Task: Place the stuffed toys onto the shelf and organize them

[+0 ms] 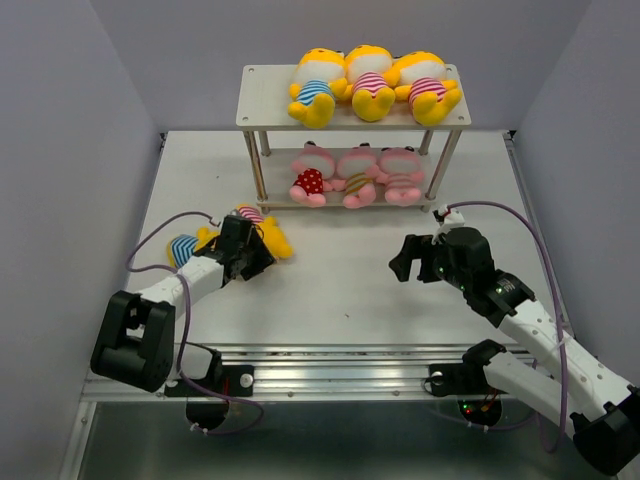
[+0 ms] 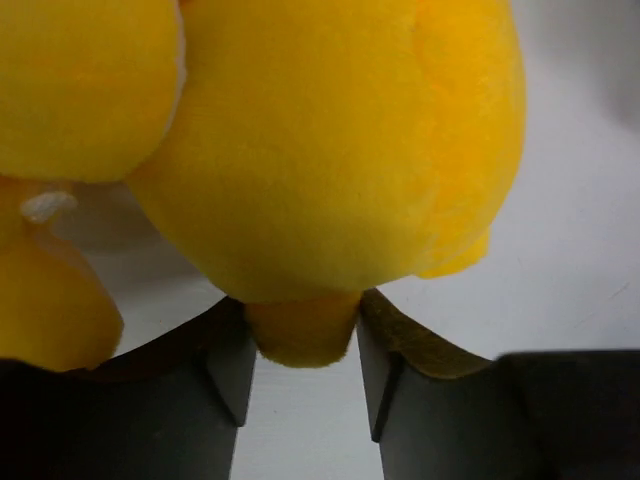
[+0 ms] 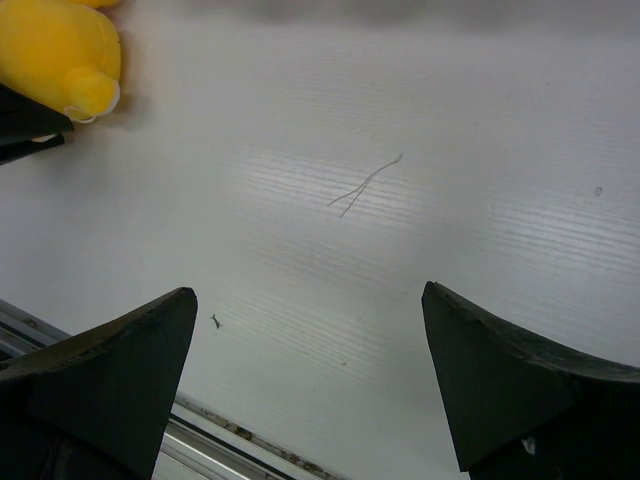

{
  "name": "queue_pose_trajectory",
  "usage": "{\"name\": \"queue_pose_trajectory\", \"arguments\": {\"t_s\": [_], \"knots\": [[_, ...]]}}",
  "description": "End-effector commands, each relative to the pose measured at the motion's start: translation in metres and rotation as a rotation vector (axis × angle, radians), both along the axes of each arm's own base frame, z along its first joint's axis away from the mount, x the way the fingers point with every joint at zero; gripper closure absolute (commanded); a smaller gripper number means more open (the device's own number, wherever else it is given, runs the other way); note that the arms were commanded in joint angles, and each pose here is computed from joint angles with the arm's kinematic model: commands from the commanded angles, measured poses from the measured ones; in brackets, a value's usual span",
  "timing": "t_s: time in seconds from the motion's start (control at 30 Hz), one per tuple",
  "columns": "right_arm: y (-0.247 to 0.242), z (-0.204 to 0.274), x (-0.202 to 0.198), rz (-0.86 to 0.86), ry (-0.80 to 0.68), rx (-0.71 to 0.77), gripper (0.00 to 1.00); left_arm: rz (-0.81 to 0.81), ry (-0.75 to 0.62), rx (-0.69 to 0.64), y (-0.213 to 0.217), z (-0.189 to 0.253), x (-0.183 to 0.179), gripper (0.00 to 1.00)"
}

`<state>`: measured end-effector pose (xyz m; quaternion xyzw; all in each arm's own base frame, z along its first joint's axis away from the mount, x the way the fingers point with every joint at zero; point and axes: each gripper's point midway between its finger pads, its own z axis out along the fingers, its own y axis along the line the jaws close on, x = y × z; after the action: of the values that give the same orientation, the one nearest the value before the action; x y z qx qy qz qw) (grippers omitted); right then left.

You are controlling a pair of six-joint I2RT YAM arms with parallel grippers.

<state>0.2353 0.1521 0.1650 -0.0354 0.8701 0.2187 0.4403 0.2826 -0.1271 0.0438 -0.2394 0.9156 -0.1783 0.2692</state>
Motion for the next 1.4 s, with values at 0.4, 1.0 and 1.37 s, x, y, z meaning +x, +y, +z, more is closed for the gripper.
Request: {"name": "queue_pose_trajectory", "arguments": {"t_s": [0.4,1.0,1.37], "knots": [[0.045,0.022,-0.007,0.318,-0.149,0.082,0.0,-0.221,-0.14,-0.257,-0.056,0.064,-0.016,1.0],[0.137,0.081,-0.048,1.079,-0.857,-0.242,0.0,-0.623,-0.022,-0.579,-0.118,0.204,-0.139,1.0],[0.17,0.094,-0.05,1.224,-0.983,-0.222,0.0,-0.657,0.018,-0.56,-0.123,0.204,-0.146,1.0]]}}
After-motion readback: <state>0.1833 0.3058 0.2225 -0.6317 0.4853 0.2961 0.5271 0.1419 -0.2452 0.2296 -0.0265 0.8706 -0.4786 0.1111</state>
